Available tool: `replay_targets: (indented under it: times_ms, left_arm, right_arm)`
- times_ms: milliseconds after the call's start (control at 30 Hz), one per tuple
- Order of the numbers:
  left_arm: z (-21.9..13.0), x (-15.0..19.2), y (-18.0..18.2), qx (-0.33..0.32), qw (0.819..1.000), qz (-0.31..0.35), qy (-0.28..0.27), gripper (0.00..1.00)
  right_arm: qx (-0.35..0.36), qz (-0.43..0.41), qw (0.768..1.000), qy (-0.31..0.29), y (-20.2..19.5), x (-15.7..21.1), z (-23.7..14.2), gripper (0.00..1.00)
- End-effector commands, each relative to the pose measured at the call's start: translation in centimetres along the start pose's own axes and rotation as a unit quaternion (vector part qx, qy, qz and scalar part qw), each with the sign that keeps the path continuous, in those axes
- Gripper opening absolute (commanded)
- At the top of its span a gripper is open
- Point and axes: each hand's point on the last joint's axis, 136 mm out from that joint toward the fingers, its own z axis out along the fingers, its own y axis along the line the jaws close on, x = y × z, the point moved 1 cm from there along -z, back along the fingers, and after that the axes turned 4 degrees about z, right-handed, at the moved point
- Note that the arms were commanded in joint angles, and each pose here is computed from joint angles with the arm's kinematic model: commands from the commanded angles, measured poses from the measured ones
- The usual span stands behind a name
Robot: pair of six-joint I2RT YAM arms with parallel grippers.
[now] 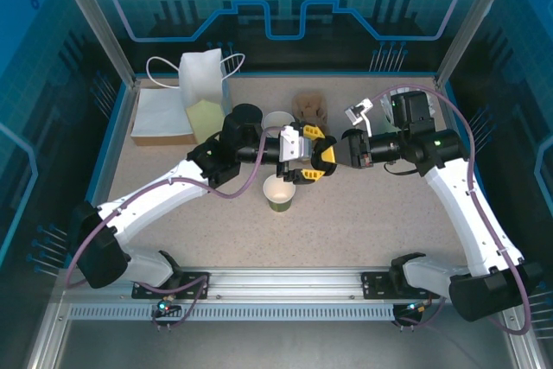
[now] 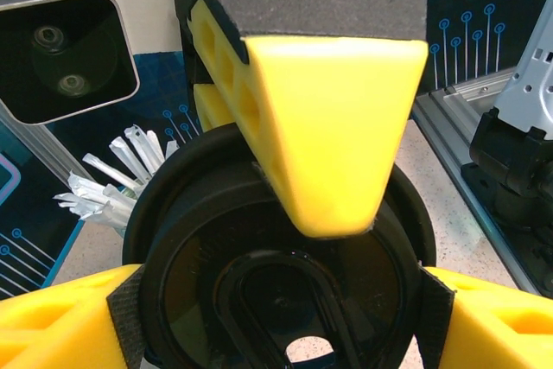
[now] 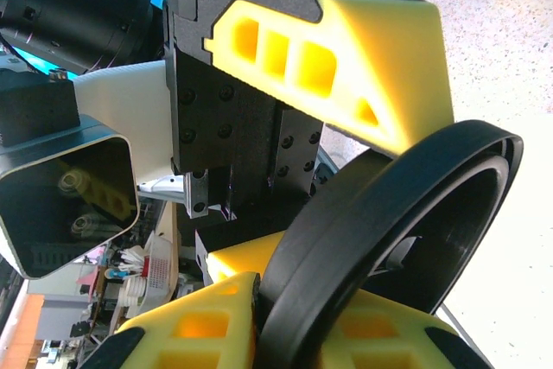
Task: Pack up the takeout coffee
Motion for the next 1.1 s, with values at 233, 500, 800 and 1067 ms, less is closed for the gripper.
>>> replay_targets:
  times_ms: [233, 500, 800, 1067]
  left_arm:
    - [0.3, -0.9, 0.7, -0.005, 1.0, 0.014, -0.01, 0.73]
    - [-0.2, 0.3, 0.5, -0.013, 0.999, 0.019, 0.026, 0.73]
    - [-2.5, 4.9, -1.3, 0.004, 0.984, 0.01, 0.178, 0.73]
    - [-5.0, 10.1, -4.0, 0.036, 0.943, -0.004, 0.331, 0.73]
  right_arm:
    - [-0.016, -0.003, 1.0, 0.018, 0.6, 0.7, 0.9, 0.2]
    - [0.026, 0.001, 1.0, 0.005, -0.9, 0.7, 0.3, 0.47]
    - [0.198, 0.053, 0.977, -0.06, -7.5, 0.9, -2.8, 0.65]
    - [0.425, 0.079, 0.898, -0.086, -15.9, 3.1, -7.6, 0.68]
